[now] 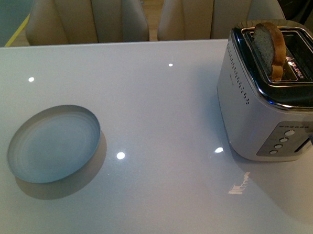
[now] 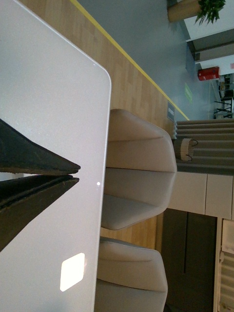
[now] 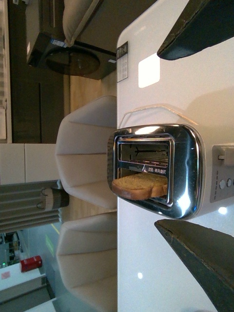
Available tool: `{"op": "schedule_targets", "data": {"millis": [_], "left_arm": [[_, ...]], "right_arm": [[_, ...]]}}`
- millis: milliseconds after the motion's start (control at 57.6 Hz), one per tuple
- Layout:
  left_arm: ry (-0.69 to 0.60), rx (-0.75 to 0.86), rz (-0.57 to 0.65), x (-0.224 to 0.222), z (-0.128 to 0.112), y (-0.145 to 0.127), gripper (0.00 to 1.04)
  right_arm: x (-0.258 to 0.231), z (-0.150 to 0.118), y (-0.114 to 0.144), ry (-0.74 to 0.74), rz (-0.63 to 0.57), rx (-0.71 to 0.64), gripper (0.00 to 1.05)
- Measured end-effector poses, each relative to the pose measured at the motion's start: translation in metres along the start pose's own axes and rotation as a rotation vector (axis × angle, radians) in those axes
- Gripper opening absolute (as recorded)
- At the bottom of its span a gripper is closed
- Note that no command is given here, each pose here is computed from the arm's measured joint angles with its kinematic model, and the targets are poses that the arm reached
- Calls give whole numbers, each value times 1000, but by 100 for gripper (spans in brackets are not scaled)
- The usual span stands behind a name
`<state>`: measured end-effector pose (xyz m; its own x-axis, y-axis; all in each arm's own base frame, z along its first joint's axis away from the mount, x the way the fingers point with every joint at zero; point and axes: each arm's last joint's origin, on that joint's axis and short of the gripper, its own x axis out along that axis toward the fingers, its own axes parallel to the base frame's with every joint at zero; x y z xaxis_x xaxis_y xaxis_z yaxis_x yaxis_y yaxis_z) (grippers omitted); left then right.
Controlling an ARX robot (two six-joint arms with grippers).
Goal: Left arm holds plate, right arm toasts bread
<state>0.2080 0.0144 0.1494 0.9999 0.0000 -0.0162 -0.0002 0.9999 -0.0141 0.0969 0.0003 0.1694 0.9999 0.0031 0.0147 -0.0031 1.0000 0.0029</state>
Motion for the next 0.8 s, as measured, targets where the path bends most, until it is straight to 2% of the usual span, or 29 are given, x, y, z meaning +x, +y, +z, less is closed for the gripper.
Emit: {"op": "schedule_targets", "data": {"millis": [139,225,798], "left_arm": [[16,1,27,-16,8,-7,3],[-4,3,1,-26,12,-13,3],[-7,3,2,-68,14,-14,3]], "right_arm": [[0,0,0,0,0,0,96],[0,0,0,0,0,0,96],[0,0,0,0,0,0,96]]}}
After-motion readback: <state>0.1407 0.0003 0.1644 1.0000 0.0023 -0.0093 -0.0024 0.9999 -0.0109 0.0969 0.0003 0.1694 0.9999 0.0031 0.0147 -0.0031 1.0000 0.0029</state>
